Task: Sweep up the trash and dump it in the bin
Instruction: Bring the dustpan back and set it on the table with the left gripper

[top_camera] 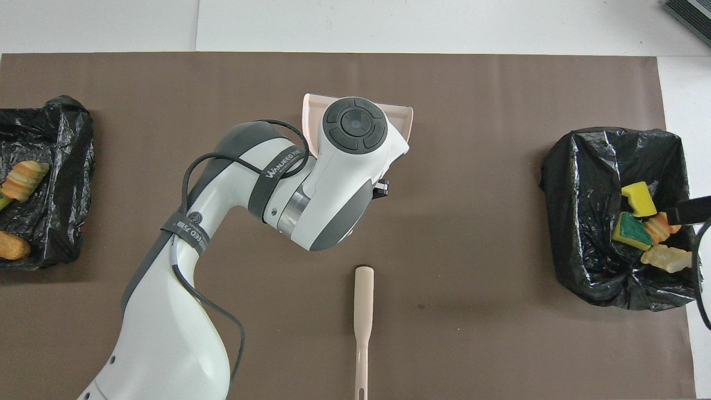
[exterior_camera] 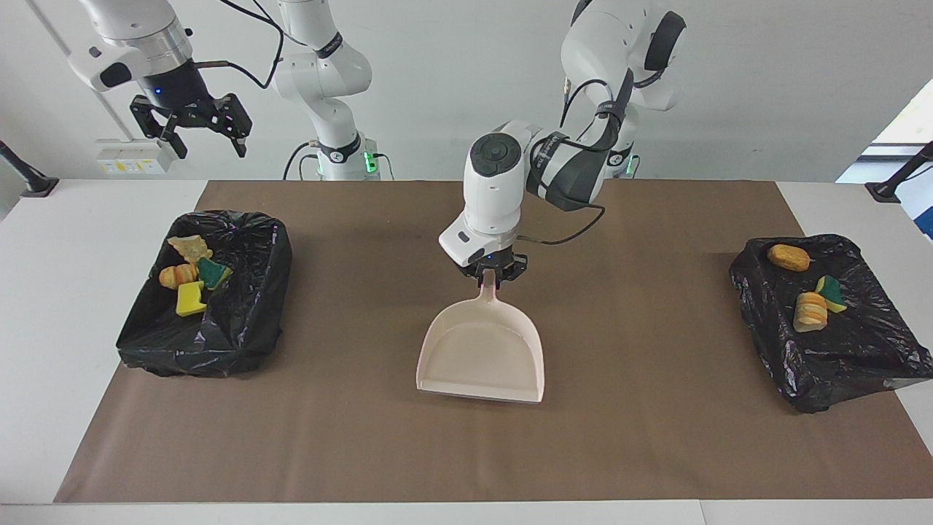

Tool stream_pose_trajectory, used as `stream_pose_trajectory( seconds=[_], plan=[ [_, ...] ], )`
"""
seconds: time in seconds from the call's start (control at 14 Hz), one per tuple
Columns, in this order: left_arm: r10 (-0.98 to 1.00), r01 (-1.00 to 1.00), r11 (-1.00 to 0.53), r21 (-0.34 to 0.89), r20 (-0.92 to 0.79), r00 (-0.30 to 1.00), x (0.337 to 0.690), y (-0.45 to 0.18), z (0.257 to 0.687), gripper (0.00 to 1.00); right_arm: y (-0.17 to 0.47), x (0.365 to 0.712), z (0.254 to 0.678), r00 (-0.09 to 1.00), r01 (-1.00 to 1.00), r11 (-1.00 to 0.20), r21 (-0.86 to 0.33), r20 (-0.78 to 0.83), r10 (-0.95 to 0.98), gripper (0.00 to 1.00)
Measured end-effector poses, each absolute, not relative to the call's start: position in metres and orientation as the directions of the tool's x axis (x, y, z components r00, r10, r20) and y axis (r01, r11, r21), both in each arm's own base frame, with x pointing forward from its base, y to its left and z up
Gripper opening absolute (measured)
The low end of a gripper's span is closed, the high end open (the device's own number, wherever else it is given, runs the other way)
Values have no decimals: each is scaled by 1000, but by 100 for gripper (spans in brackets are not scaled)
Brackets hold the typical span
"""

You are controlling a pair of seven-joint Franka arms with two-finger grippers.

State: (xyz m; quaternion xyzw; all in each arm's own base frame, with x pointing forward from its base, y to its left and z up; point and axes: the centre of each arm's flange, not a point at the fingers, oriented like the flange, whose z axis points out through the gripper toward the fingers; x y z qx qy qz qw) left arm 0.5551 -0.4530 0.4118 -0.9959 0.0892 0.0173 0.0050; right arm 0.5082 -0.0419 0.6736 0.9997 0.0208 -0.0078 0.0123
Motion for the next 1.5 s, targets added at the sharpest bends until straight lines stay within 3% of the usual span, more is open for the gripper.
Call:
stream_pose_trajectory(
  seconds=[0.29,0.93,1.22,1.36,1.43,1.5],
  plan=[
    [-153,-153,-988,4,-32,988,565,-470,374,33,-39,510,673,999,49,-998,30,-10,49,100],
    [-120,-116,-991,63,-72,990,563,-474,366,33,-11,511,674,994,114,-993,43,-10,113,100],
    [-107,-103,-993,58,-64,992,569,-467,367,70,-13,510,673,995,102,-994,42,-14,101,100],
    [-93,-90,-994,58,-53,994,578,-456,372,94,-15,509,672,997,76,-997,28,-14,75,100],
    [-91,-88,-994,61,-45,995,585,-444,379,100,-17,509,672,998,61,-998,9,-14,61,100],
    [-90,-88,-994,65,-35,995,592,-427,390,100,-21,509,672,999,48,-999,-6,-13,49,100]
  ],
)
